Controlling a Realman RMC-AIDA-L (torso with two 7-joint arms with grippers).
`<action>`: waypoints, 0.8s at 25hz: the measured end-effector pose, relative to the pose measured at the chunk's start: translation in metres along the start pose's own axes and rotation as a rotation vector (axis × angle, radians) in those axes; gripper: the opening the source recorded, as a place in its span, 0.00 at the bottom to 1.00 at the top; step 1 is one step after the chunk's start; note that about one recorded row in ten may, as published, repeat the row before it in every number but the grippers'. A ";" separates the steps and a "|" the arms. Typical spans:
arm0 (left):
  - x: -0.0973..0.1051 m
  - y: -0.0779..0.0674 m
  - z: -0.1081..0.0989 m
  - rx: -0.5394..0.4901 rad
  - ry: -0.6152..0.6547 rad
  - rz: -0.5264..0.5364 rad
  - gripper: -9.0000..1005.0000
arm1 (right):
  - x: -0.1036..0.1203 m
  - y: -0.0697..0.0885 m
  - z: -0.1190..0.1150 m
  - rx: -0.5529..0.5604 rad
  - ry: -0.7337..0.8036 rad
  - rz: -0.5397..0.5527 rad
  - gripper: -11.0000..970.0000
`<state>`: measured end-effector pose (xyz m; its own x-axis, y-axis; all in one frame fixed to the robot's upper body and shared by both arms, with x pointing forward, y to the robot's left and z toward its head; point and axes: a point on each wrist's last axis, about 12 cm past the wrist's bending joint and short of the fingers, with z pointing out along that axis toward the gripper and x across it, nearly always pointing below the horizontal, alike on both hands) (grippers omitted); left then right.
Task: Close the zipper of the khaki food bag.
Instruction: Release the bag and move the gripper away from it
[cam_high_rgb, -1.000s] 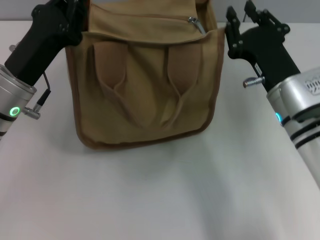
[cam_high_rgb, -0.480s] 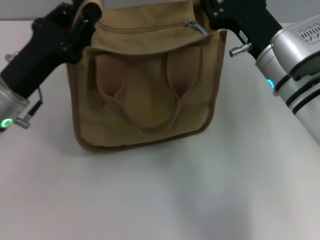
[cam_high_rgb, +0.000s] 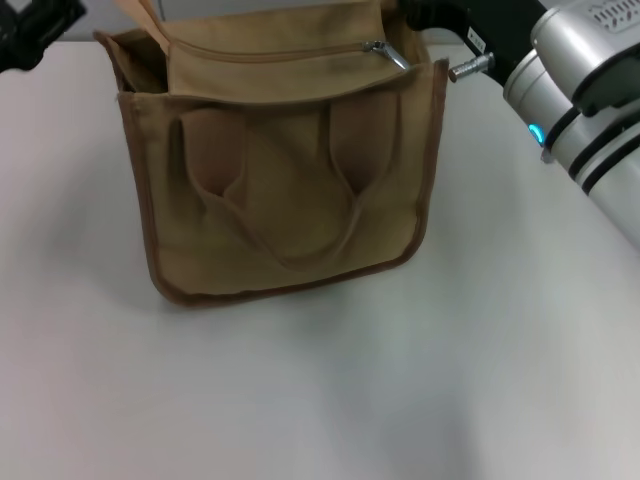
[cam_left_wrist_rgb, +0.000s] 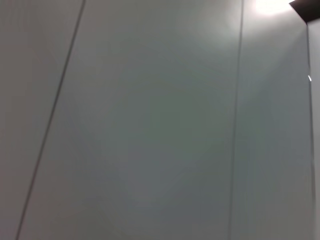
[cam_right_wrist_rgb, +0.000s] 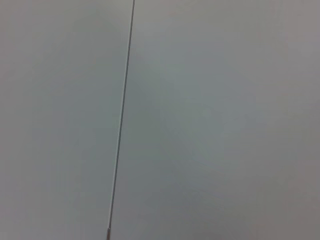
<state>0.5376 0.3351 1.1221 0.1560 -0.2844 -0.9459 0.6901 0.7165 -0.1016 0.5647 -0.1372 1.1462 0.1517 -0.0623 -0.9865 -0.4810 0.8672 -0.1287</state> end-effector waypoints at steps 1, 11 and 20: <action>-0.010 0.004 -0.007 0.032 0.057 0.017 0.75 | -0.002 0.000 0.001 -0.002 -0.002 -0.001 0.53; -0.044 -0.005 -0.044 0.159 0.024 -0.002 0.81 | -0.050 -0.003 0.027 -0.152 0.120 -0.113 0.53; -0.043 -0.026 -0.060 0.260 0.079 0.006 0.80 | -0.110 -0.006 0.022 -0.208 0.088 -0.183 0.53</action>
<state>0.4710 0.3670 1.1465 0.1120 -0.2226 -0.9685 0.8494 0.5272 -0.0229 0.5698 -0.1252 1.2580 0.1807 -0.2587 -0.9489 -0.6208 0.7183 -0.3141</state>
